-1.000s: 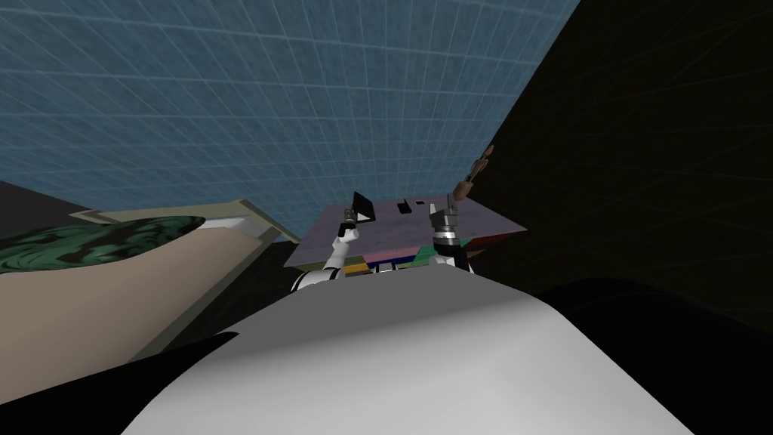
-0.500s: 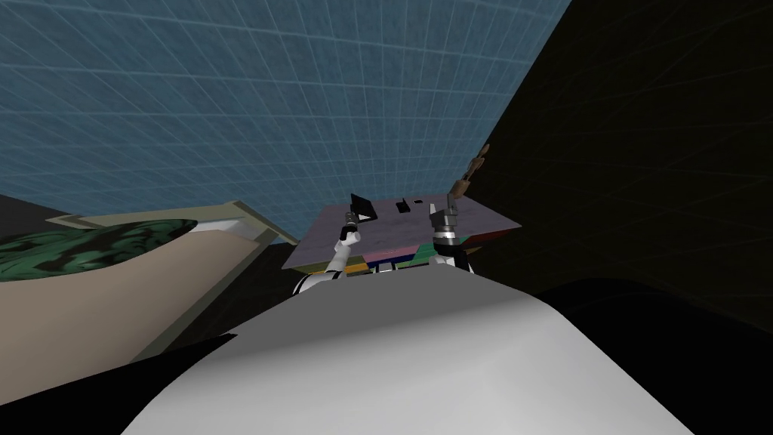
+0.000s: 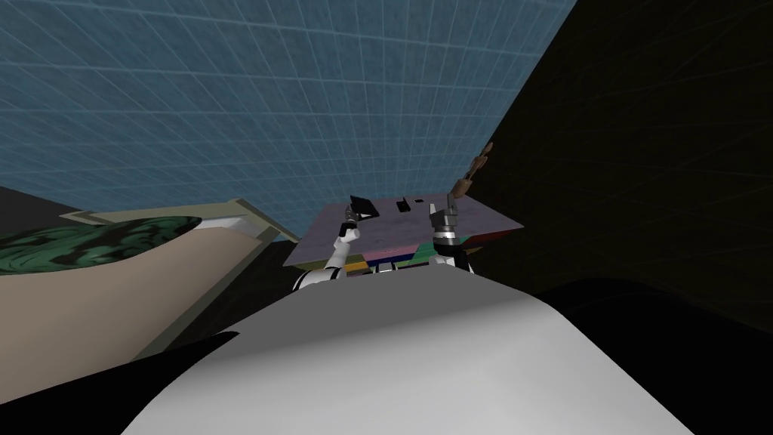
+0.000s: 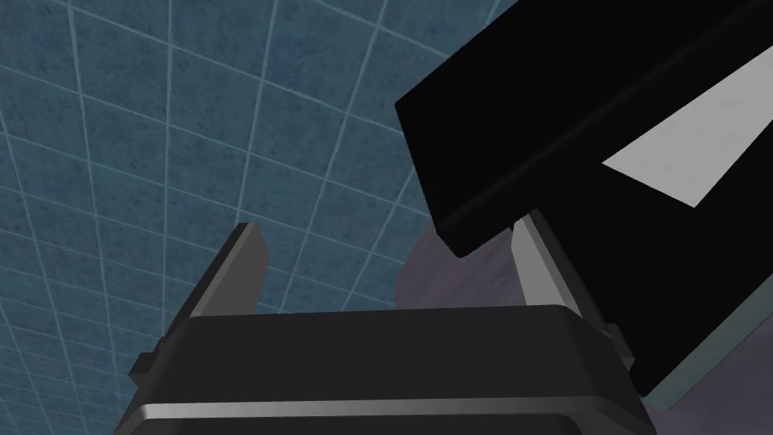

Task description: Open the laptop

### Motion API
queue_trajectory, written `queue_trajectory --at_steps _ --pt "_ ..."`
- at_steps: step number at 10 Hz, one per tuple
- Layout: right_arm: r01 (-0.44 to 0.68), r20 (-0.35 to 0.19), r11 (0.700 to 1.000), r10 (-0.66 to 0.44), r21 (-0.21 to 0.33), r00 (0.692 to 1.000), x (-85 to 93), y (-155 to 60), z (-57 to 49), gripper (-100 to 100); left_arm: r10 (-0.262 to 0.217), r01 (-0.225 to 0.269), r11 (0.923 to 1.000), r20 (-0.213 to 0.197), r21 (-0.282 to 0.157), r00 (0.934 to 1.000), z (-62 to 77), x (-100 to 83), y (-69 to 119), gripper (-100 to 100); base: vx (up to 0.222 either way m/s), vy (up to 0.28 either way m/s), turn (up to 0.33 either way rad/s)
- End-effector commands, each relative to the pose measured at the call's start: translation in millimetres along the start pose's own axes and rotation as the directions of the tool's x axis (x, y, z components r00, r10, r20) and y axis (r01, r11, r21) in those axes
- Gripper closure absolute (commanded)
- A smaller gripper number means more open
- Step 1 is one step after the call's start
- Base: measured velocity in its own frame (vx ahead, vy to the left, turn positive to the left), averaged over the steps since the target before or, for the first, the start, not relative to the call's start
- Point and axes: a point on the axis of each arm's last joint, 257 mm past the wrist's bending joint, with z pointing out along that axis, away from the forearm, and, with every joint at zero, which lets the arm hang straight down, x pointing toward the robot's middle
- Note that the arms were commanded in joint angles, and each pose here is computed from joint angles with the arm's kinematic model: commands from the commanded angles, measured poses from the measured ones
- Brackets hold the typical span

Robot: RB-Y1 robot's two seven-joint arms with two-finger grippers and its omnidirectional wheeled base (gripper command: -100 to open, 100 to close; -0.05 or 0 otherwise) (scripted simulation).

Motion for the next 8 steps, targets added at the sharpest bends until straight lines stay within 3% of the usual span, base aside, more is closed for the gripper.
queue_trajectory --at_steps 1,4,6,7,8 --pt "0.0 0.0 1.0 0.0 0.0 1.0 0.0 0.0 0.0 0 -0.001 0.001 1.0 -0.01 -0.006 1.0 9.9 7.9 -11.8 -100 -0.03 -0.025 0.034" --pt "0.0 0.0 1.0 0.0 0.0 1.0 0.0 0.0 0.0 0 -0.002 0.001 0.9999 -0.025 -0.013 0.9997 25.4 19.7 -30.8 -100 -0.029 -0.029 0.05" --pt "0.0 0.0 1.0 0.0 0.0 1.0 0.0 0.0 0.0 0 0.0 0.0 0.9998 -0.021 -0.018 0.9998 23.2 15.6 -27.6 -100 -0.021 -0.019 0.019" --pt "0.0 0.0 1.0 0.0 0.0 1.0 0.0 0.0 0.0 0 0.0 0.0 0.9998 -0.02 -0.02 0.9998 23.4 15.3 -26.8 0 0.0 0.0 0.0" --pt "0.0 0.0 1.0 0.0 0.0 1.0 0.0 0.0 0.0 0 0.0 0.0 0.9997 -0.019 -0.023 0.9998 22.9 14.7 -25.2 0 0.0 0.0 0.0"
